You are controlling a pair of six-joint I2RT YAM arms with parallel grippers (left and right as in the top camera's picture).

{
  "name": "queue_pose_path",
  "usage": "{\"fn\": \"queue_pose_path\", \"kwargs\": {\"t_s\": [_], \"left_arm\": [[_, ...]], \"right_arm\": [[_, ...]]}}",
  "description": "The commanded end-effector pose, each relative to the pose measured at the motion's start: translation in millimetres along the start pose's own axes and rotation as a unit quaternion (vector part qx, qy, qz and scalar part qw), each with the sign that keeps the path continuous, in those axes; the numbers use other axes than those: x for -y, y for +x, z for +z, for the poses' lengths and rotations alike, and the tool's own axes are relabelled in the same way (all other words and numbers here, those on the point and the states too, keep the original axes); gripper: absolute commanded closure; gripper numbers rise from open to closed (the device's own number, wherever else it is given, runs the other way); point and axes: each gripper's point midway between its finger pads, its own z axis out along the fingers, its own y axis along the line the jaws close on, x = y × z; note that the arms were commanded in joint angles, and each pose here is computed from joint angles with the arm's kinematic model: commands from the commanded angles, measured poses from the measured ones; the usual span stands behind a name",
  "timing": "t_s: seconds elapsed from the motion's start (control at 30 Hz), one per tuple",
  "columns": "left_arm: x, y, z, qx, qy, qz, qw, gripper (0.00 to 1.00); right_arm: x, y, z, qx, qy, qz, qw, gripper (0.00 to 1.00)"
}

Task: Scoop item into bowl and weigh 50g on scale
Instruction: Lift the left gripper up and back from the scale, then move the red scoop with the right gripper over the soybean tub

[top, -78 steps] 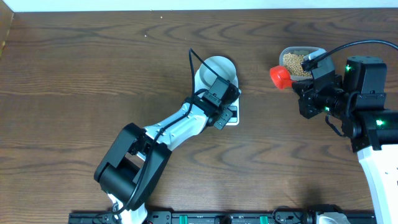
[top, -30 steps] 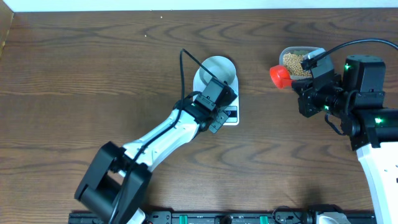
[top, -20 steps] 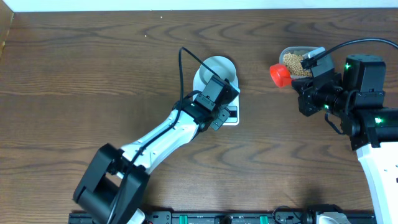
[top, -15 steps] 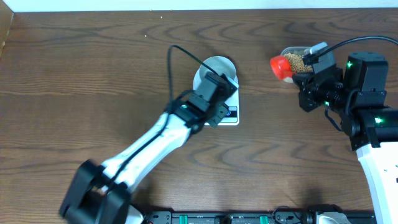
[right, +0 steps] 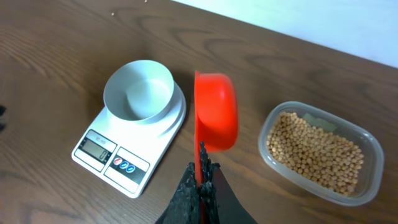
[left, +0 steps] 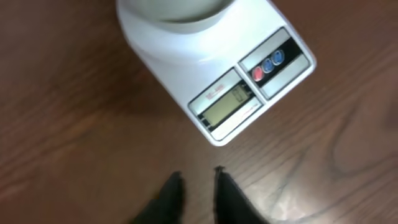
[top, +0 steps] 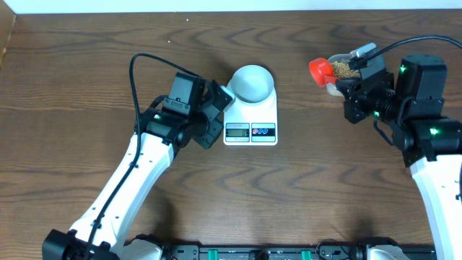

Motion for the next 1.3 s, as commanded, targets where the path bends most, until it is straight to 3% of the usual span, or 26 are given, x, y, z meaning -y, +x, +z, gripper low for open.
{"fn": "queue_pose_path", "kwargs": {"t_s": [0.0,0.03,0.7,1.07,1.27], "left_arm": [[4,-8,-9,0.012,0.01,0.02,1.0,0.11],[5,-6,-9,0.008,0.011,0.016,1.0,0.01],[7,0,-9,-0.004,0.016,0.011,1.0,0.02],[7,0,-9,-0.004,0.016,0.011,1.0,0.01],[7,0,-9,-0.004,0.016,0.011,1.0,0.02]], "right_arm": [[0,-9,-5,0.013,-0.004,-0.009,1.0,0.99],[-1,-9,-5,0.013,-0.005,-0.009,1.0,0.99],[-10,-14,-2,0.018,-0.013,-0.02,1.0,0.99],[9,-36,-7,0.041,0.035,-0.029,0.998,0.99],[21,-57,-8,0.013,0.035,-0.02,0.999,0.99]]}}
